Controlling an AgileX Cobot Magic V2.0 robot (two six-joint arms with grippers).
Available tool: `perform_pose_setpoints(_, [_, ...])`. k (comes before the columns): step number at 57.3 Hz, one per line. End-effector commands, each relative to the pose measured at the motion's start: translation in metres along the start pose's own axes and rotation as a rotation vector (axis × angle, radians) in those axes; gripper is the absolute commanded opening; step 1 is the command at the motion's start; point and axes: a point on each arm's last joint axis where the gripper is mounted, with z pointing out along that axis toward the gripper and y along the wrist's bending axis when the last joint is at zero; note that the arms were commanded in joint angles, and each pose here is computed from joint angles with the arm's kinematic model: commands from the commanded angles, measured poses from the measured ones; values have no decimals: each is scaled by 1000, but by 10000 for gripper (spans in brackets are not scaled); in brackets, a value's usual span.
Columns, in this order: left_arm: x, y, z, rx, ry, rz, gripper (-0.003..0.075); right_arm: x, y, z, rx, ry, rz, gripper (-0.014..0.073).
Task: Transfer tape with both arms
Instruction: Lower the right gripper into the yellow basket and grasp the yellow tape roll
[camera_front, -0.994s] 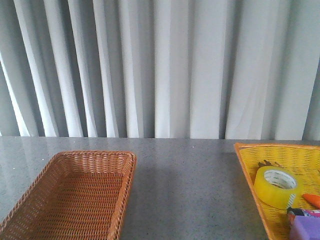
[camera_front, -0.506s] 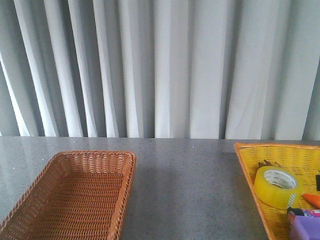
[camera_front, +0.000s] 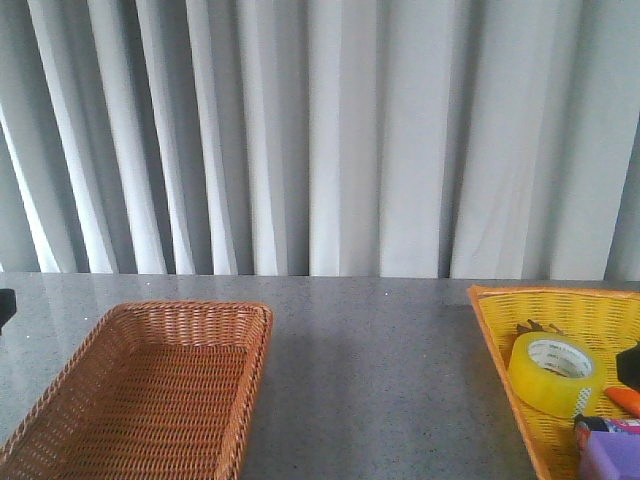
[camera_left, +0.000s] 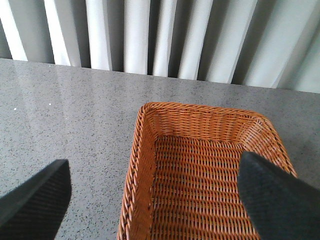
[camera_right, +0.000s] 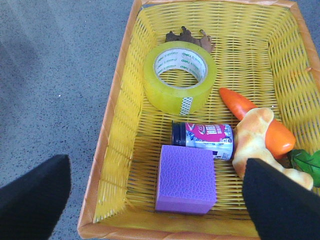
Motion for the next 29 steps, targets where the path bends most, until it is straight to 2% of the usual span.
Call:
perform_pose_setpoints(1, [-18, -6, -7, 41, -117, -13, 607, -14, 0, -19, -5, -128, -3, 644])
perform_pose_setpoints(13, [-17, -6, -8, 41, -114, -16, 536, -28, -4, -9, 46, -131, -4, 574])
perform_pose_setpoints(29, [-10, -4, -8, 15, -31, -14, 503, -92, -10, 36, 125, -26, -4, 528])
